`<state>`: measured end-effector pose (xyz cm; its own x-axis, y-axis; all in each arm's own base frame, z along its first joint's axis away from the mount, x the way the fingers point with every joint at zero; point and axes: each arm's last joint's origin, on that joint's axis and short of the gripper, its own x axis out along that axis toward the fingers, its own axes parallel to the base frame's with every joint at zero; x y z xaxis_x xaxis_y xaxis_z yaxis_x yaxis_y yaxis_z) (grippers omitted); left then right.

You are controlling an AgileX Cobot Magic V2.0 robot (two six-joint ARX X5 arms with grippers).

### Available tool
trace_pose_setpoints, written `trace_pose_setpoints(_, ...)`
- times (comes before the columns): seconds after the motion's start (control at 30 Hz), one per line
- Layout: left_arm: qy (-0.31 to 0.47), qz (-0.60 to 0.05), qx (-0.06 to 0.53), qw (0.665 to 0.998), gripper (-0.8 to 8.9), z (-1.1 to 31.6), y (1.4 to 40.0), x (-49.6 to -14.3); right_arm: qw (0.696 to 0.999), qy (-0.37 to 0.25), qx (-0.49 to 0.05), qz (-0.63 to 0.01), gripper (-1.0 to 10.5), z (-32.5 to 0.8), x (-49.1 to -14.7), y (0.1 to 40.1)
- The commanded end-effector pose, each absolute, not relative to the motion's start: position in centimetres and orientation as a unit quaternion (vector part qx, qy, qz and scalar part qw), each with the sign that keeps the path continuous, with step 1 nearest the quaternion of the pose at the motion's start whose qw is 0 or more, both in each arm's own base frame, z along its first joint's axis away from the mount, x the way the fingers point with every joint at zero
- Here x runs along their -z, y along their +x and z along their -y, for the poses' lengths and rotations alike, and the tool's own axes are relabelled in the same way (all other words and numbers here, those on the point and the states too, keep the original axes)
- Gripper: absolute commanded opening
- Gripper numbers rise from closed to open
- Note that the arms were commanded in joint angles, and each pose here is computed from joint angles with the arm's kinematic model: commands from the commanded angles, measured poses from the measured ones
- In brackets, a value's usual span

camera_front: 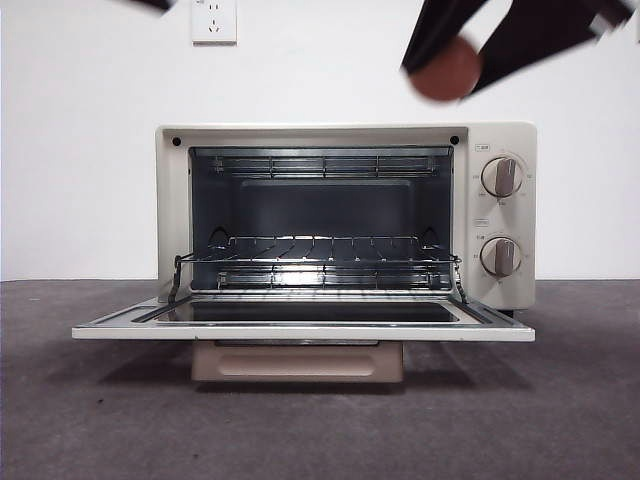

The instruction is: Eggoven

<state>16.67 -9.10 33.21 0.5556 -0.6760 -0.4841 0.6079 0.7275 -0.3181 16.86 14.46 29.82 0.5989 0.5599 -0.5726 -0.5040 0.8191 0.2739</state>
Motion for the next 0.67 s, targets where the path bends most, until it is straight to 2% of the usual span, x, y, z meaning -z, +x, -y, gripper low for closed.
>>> trace_pose_setpoints(0.03,-0.080,-0.293,0.344,0.888,0.06,7.7,15.5,-32.2,0.892,0.061,-0.300,-0.332,0.0,-15.2,-29.2,18.3)
trace_pose_setpoints(0.17,-0.102,-0.294,0.333,0.890,0.06,6.1,14.0,-30.4,0.891,0.072,-0.300,-0.333,0.0,-16.0,-27.7,20.7)
trace_pose_setpoints(0.33,-0.118,-0.303,0.332,0.886,0.06,5.0,12.6,-29.1,0.893,0.082,-0.275,-0.347,0.0,-16.6,-25.1,23.7)
trace_pose_setpoints(0.5,-0.116,-0.293,0.332,0.889,0.06,4.5,11.4,-29.4,0.904,0.093,-0.262,-0.324,0.0,-16.9,-23.0,26.6)
trace_pose_setpoints(0.67,-0.118,-0.290,0.332,0.890,0.06,4.5,11.2,-29.5,0.905,0.095,-0.252,-0.330,0.0,-17.1,-21.2,28.0)
